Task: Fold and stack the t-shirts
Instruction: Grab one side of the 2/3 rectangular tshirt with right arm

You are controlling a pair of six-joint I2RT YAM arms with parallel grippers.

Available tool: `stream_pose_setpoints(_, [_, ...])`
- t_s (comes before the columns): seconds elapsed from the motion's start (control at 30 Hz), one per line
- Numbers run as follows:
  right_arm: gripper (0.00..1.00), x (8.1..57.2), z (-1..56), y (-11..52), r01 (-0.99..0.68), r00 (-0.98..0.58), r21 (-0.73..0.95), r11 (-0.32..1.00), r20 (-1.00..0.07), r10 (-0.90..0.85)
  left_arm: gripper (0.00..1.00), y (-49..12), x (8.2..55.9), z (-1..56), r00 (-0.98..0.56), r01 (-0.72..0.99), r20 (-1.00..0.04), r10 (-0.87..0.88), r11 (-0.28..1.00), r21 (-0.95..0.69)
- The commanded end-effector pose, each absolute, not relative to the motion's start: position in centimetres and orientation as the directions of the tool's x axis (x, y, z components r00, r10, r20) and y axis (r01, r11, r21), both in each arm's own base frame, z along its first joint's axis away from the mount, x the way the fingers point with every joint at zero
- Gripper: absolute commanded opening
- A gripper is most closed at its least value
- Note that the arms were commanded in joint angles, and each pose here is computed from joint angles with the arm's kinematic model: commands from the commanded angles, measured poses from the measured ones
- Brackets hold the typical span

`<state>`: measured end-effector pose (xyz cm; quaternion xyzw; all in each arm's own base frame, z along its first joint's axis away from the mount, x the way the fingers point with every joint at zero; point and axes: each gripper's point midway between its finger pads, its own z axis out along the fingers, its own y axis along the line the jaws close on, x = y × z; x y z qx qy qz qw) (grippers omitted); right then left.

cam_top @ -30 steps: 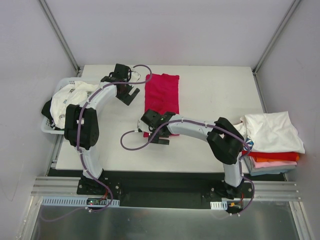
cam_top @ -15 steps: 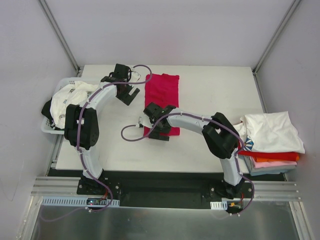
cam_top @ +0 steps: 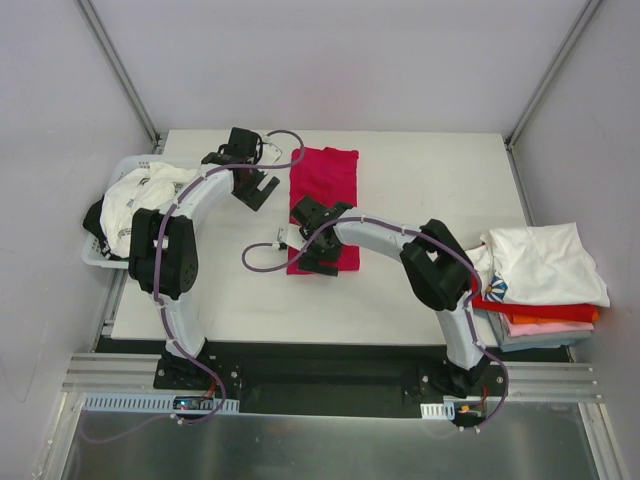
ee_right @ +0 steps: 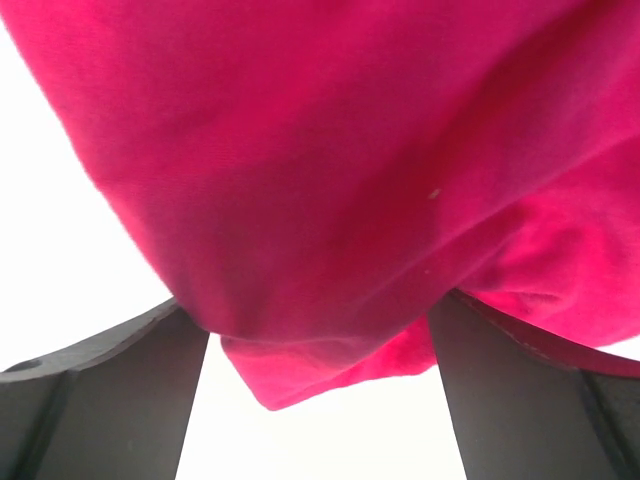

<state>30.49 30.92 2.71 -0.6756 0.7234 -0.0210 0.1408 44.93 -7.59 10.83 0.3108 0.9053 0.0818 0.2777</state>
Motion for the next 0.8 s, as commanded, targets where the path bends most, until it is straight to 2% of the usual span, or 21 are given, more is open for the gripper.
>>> stream_pose_setpoints(0.0, [0.85,29.2,2.2,31.3,-0.991,-0.036,-0.123,0.061,-0.196,-0.98,0.96,-7.8,44.9,11.5,-0.629,0.527,-0.455,0.63,0.776,0.346])
stream_pose_setpoints(0.07, [0.79,29.0,2.3,31.4,-0.991,-0.037,-0.117,0.061,-0.199,-0.979,0.96,-7.8,44.9,11.6,-0.628,0.527,-0.455,0.631,0.775,0.348])
stream_pose_setpoints(0.1, [0.68,29.0,2.3,31.4,-0.991,-0.037,-0.115,0.061,-0.2,-0.979,0.96,-7.7,44.9,11.6,-0.629,0.527,-0.455,0.63,0.776,0.347])
stream_pose_setpoints(0.17, [0.57,29.0,2.4,31.3,-0.992,-0.04,-0.111,0.063,-0.2,-0.979,0.96,-7.7,45.0,11.6,-0.629,0.525,-0.458,0.629,0.777,0.347])
stream_pose_setpoints(0.2, [0.47,28.9,2.3,31.2,-0.992,-0.041,-0.107,0.063,-0.197,-0.98,0.96,-7.8,44.9,11.5,-0.629,0.528,-0.456,0.63,0.776,0.345])
stream_pose_setpoints(0.27, [0.39,28.7,2.4,31.1,-0.993,-0.043,-0.102,0.063,-0.191,-0.981,0.96,-7.8,44.9,11.6,-0.629,0.526,-0.457,0.629,0.777,0.346])
stream_pose_setpoints(0.33, [0.26,28.5,2.3,30.8,-0.993,-0.051,-0.094,0.069,-0.18,-0.982,0.96,-7.7,44.8,11.4,-0.63,0.527,-0.455,0.629,0.777,0.345])
stream_pose_setpoints(0.37, [0.18,28.3,2.4,30.7,-0.993,-0.053,-0.092,0.07,-0.176,-0.983,0.96,-7.7,44.8,11.5,-0.63,0.525,-0.458,0.628,0.778,0.344])
stream_pose_setpoints(0.4, [0.02,28.2,2.3,30.5,-0.994,-0.057,-0.087,0.073,-0.167,-0.984,0.96,-7.8,44.8,11.5,-0.629,0.527,-0.456,0.629,0.777,0.344])
stream_pose_setpoints(0.6, [0.01,26.0,2.7,30.0,-0.996,-0.025,-0.076,0.035,-0.135,-0.99,0.96,-7.7,44.7,11.6,-0.63,0.523,-0.459,0.626,0.779,0.345])
stream_pose_setpoints(0.77, [0.01,21.1,3.5,30.5,-0.998,0.063,-0.02,-0.061,-0.123,-0.99,0.95,-7.6,44.9,11.8,-0.626,0.521,-0.458,0.632,0.775,0.357])
